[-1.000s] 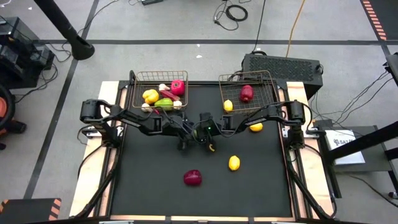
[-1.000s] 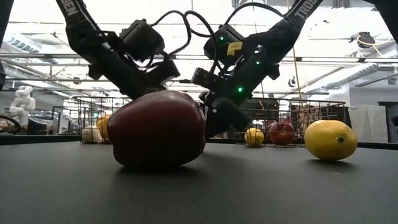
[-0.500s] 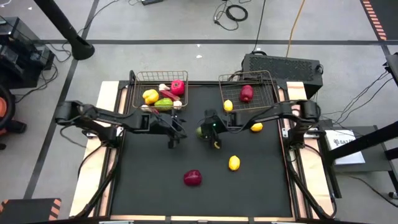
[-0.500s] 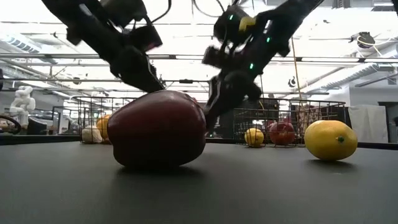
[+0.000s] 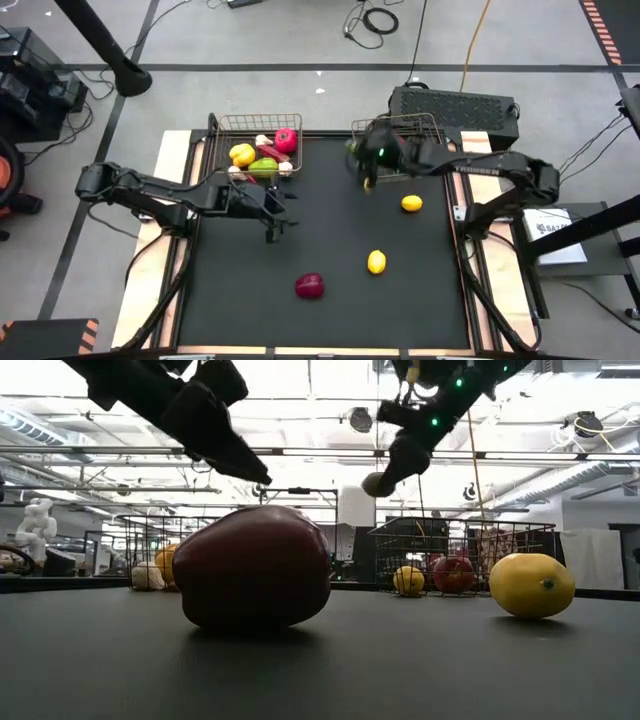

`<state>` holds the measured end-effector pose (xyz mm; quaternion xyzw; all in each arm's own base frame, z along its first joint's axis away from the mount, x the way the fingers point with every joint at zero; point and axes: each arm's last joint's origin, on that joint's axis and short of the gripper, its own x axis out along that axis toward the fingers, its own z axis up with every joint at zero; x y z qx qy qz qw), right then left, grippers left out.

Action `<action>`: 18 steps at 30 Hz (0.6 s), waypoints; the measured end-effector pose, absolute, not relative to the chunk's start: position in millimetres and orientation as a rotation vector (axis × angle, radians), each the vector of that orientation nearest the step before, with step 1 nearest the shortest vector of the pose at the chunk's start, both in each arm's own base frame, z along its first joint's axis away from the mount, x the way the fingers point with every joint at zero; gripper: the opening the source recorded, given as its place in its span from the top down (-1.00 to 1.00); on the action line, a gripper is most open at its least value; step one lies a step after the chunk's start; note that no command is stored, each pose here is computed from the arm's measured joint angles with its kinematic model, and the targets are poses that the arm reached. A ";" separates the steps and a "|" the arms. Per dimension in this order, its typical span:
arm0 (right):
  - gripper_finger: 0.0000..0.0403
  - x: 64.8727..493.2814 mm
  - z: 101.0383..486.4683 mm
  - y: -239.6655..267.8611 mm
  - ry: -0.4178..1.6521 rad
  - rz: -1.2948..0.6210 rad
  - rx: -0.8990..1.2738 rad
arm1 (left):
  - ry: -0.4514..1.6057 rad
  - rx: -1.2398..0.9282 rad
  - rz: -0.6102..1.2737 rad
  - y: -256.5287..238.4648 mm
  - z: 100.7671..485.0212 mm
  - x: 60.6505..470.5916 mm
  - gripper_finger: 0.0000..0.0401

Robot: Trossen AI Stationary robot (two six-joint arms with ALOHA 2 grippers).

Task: Sort produce into baskets
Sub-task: Put the green lime into the right wire basket

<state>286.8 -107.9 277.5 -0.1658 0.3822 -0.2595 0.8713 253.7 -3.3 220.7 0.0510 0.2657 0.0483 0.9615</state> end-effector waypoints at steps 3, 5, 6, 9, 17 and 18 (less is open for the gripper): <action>-0.09 276.2 274.6 -137.8 0.781 -0.589 -0.206 | 0.528 0.104 0.091 -5.1 221.5 254.2 -0.83; -0.09 271.8 265.7 -154.6 0.786 -0.614 -0.124 | 0.526 0.104 0.091 -5.0 221.7 254.3 -0.84; -0.09 269.1 259.2 -160.9 0.803 -0.634 -0.091 | 0.526 0.104 0.091 -5.0 221.8 254.3 -0.84; -0.09 262.8 240.4 -175.5 0.857 -0.682 -0.030 | 0.529 0.104 0.091 -5.0 221.5 254.2 -0.84; -0.29 259.3 229.0 -187.2 0.843 -0.722 -0.003 | 0.531 0.104 0.091 -5.0 221.4 254.1 -0.84; -0.33 258.7 230.7 -186.7 0.838 -0.723 -0.004 | 0.531 0.104 0.091 -5.0 221.4 254.1 -0.84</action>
